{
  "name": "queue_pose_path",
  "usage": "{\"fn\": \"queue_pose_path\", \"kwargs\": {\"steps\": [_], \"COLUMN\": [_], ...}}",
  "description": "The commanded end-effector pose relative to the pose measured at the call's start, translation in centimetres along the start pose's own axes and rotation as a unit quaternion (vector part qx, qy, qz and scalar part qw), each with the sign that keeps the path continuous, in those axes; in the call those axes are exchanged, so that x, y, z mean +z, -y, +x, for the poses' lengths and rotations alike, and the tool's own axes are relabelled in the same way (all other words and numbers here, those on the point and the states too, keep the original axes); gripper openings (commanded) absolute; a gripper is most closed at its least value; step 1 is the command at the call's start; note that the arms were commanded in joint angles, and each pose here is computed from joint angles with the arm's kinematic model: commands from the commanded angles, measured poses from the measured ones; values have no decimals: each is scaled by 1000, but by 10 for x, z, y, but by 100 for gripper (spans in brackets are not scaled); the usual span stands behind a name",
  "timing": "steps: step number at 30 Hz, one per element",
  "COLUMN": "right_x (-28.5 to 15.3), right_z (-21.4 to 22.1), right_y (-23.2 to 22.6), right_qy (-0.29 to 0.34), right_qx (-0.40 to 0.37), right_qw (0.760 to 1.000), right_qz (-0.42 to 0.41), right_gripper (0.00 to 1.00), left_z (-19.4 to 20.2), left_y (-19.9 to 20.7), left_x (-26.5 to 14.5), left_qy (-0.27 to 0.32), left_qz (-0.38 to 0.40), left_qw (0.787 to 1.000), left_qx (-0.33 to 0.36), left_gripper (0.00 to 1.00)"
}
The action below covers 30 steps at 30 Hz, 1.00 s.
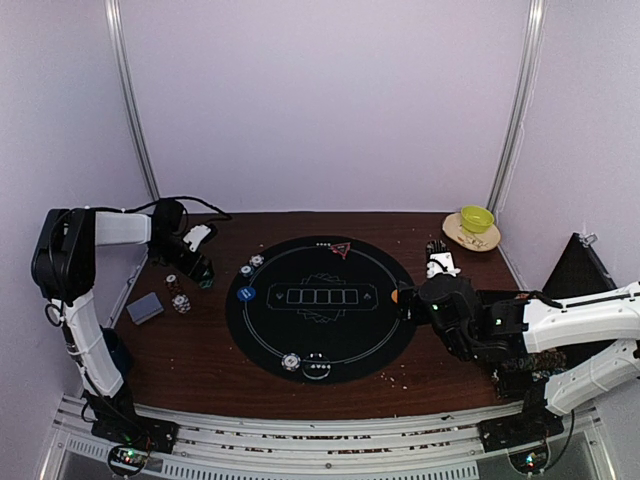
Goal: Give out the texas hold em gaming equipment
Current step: Pick up the pile of poker chips from the pile of poker chips.
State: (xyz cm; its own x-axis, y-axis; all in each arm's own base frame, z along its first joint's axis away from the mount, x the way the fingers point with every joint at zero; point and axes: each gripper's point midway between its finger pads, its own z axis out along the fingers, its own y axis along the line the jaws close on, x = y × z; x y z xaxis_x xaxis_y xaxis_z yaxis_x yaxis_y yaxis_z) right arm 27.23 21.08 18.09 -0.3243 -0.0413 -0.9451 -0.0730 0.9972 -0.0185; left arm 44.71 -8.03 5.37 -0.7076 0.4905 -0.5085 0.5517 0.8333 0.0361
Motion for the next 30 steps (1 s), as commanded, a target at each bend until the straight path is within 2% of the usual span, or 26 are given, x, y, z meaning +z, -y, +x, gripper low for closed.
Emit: {"fn": "queue_pose_path", "kwargs": {"steps": [1, 9, 14, 30], "right_x": [-3, -3, -4, -4], "right_z": [-12, -12, -12, -12], "right_y": [0, 1, 0, 0], "right_qy": [12, 12, 12, 13], "right_qx": [7, 7, 7, 6], "right_qw": [1000, 1000, 1000, 1000], "right_qz": [6, 7, 6, 7], "right_gripper": [100, 100, 100, 100], "left_z": [-6, -2, -2, 1], "left_y": [-8, -8, -8, -7], "left_x": [5, 7, 6, 8], "left_qy": [9, 4, 4, 1], "left_qz": [-11, -12, -13, -11], "left_qw": [1000, 1000, 1000, 1000], "left_qx": [-3, -3, -5, -6], "left_gripper": [72, 71, 65, 58]}}
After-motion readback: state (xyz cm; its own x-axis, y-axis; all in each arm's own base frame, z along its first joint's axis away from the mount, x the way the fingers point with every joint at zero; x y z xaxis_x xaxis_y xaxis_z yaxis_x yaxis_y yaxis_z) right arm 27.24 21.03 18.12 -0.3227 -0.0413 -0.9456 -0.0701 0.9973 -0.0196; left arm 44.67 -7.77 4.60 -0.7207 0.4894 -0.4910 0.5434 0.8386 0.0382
